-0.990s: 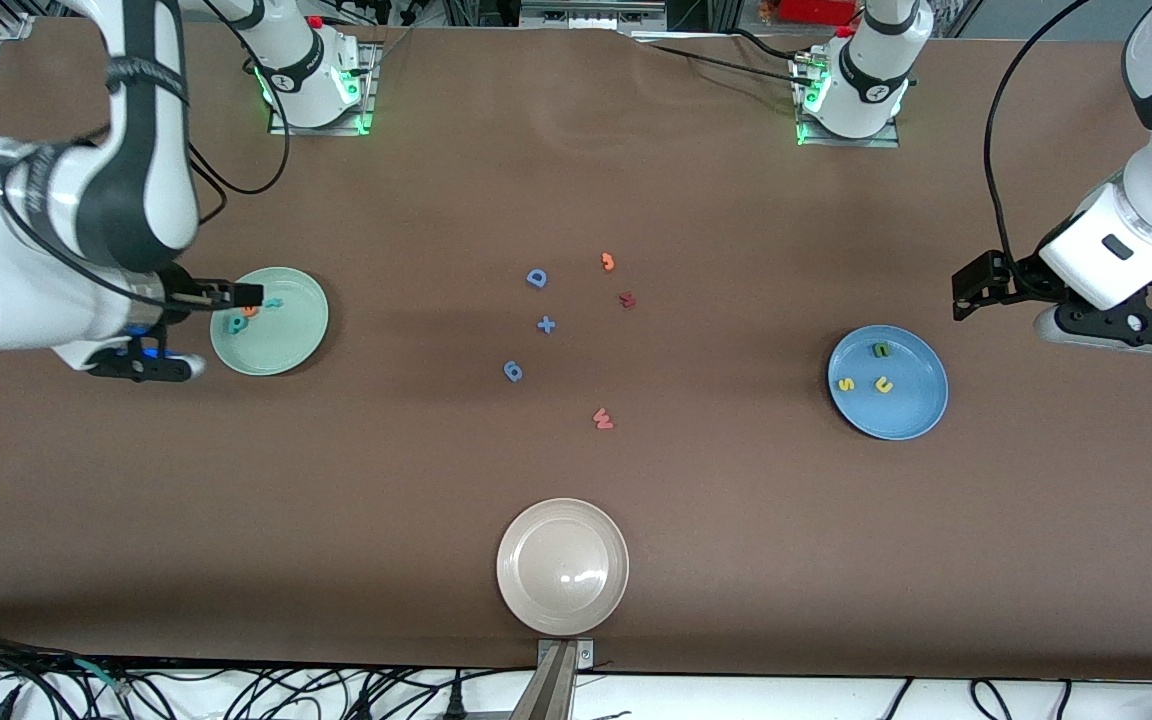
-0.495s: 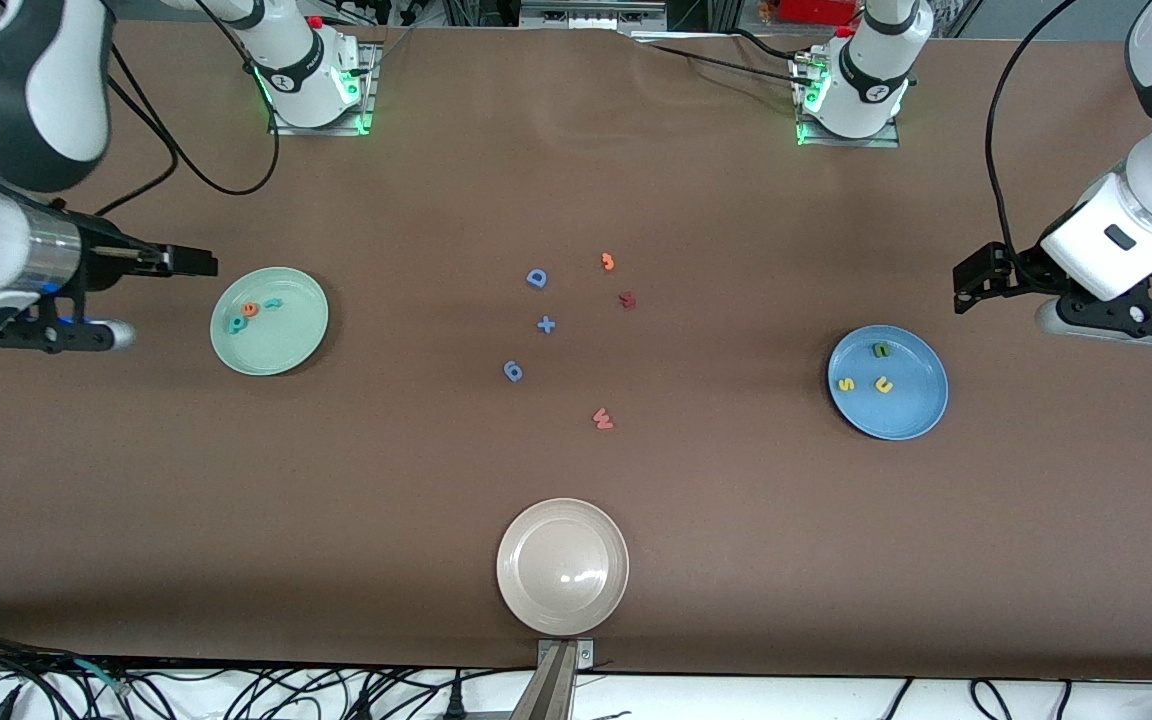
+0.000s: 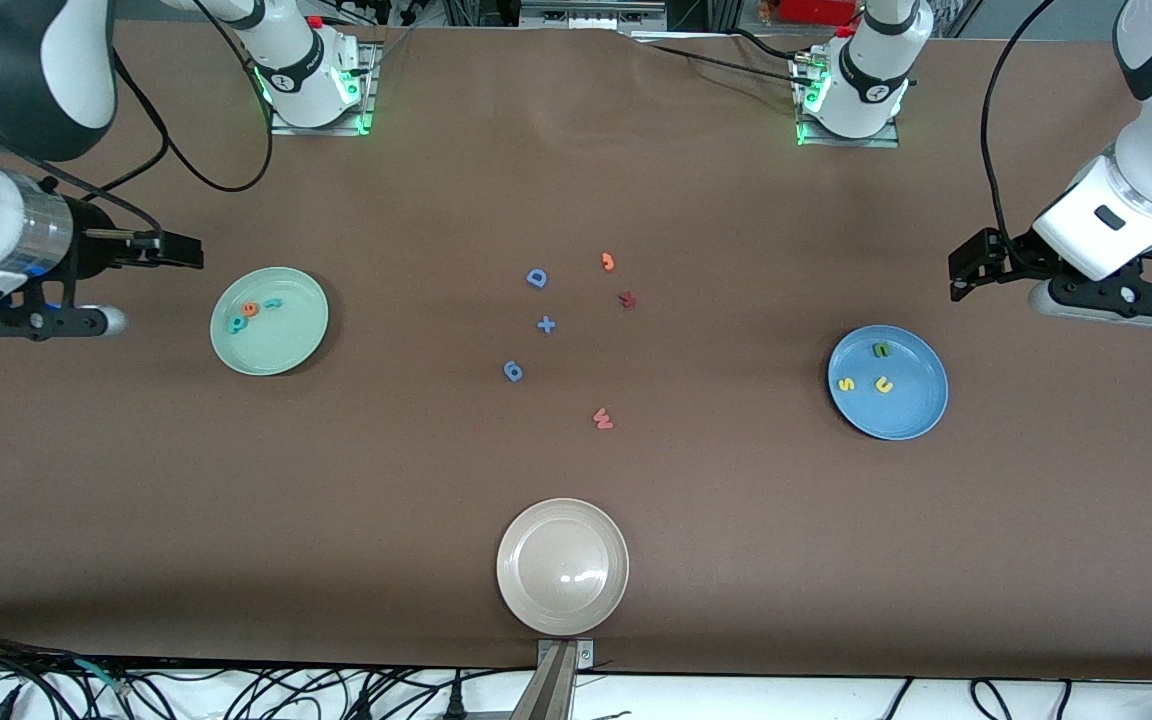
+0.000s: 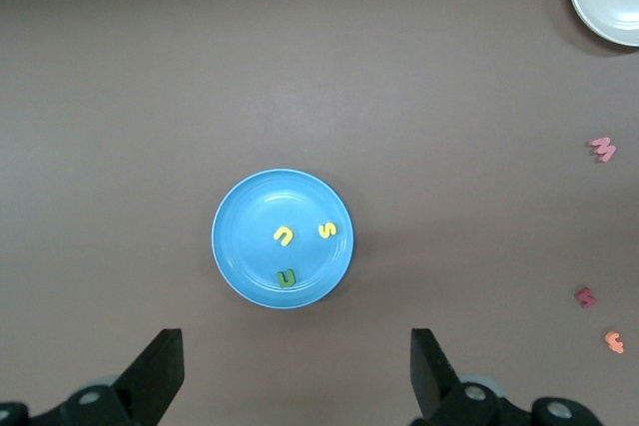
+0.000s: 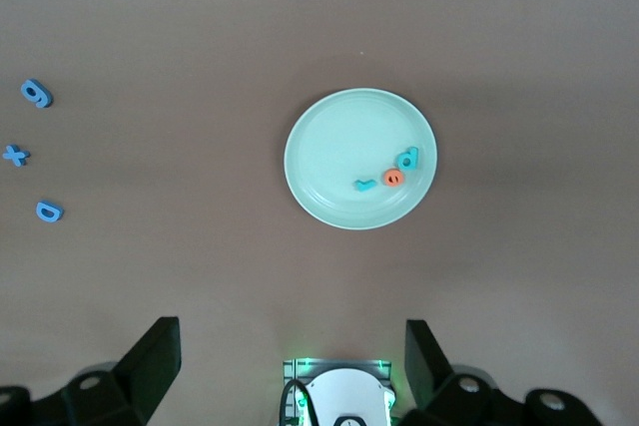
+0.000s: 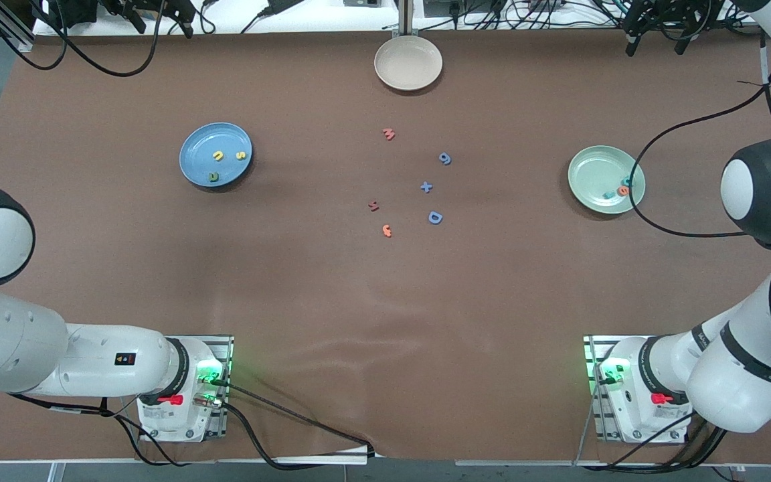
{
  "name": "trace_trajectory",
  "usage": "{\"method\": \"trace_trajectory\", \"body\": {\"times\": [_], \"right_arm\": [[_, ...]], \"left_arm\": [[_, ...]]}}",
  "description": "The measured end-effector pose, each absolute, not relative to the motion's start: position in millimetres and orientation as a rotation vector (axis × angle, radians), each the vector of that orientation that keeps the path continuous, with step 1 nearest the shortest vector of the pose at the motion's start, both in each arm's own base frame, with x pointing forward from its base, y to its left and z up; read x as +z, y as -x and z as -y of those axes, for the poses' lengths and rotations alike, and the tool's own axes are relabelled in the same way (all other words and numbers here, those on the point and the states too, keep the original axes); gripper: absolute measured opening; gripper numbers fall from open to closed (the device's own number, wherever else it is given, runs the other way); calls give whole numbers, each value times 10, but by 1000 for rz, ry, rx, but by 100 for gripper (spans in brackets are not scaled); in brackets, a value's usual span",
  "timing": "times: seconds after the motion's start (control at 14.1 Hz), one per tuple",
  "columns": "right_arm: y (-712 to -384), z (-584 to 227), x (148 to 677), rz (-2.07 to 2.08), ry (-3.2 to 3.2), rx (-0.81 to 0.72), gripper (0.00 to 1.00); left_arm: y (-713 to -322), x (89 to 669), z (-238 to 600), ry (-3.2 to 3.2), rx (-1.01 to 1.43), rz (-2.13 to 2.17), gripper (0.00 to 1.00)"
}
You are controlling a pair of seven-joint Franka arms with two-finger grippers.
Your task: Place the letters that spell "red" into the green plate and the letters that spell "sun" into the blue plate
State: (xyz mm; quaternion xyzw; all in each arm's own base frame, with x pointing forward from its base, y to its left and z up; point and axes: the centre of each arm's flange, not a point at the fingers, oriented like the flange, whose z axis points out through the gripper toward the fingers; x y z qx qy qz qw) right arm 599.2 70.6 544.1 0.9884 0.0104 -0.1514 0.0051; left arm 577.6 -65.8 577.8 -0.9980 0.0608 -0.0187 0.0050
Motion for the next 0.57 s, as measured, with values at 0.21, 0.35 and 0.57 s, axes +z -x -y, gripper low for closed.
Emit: {"method": "trace_trajectory", "body": {"times": [0.21,0.35,0.57], "right_arm": [[-6072,-609,5346,-40,-3118,-474,100],[-6106,-565,5350,-75,-3117,-451,100],[-6111,-548,5393,-137,-3112,-427,100]], "left_arm": [[-5720,5786,658,3123,-67,-191,100],[-5715,5795,658,3123,-69,-191,100],[-5714,5796,658,3123,-70,-191,100]]}}
